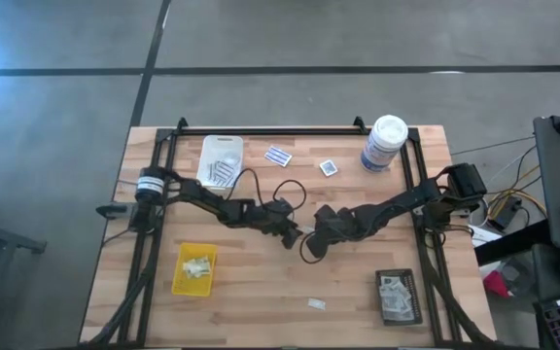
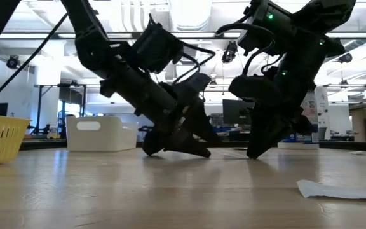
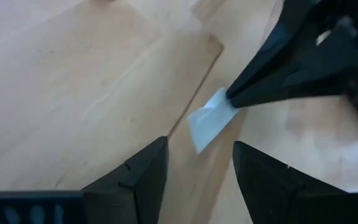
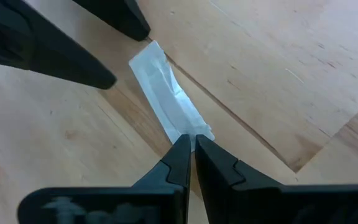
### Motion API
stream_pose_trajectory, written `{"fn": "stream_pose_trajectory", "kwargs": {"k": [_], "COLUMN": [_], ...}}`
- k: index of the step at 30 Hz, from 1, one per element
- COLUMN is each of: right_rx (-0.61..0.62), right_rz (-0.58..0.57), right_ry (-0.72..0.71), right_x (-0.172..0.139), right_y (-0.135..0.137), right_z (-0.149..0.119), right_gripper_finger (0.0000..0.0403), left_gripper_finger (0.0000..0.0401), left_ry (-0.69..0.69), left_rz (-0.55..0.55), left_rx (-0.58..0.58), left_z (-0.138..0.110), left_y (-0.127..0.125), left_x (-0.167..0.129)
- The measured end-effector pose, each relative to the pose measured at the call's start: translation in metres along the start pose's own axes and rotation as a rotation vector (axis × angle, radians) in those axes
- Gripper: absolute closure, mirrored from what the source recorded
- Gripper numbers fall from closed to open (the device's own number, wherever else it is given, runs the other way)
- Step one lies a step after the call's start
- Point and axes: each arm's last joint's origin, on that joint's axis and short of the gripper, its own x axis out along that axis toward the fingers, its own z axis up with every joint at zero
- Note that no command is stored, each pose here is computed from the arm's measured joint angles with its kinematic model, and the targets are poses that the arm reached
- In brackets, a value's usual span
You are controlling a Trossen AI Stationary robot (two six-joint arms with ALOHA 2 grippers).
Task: Pick & Place First Aid Supplies
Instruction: Put the green bandage into the yellow bin
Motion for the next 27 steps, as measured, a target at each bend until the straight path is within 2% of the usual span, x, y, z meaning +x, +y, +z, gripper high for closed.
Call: {"fn": "stream_pose_trajectory", "kwargs": {"k": [19,23,27], "right_rx": [-0.003,-0.003,-0.003], "right_rz": [-0.002,-0.003,-0.003], "right_ry": [-0.001,-0.002,-0.002], "right_x": [0.000,0.000,0.000], "right_y": [-0.001,-0.001,-0.001], "right_z": [0.000,0.000,0.000], "right_gripper_finger": [0.0376,0.0376,0.0376], "left_gripper_finger": [0.0208,0.0228,0.0269], "left_ry": [0.012,0.011,0.010], "left_rz": [-0.040,-0.042,-0.043], "left_rx": [-0.006,0.010,0.019], "left_z": [0.007,0.007,0.008], "left_y": [0.002,0.001,0.001], "left_x": [0.013,0.013,0.013]}}
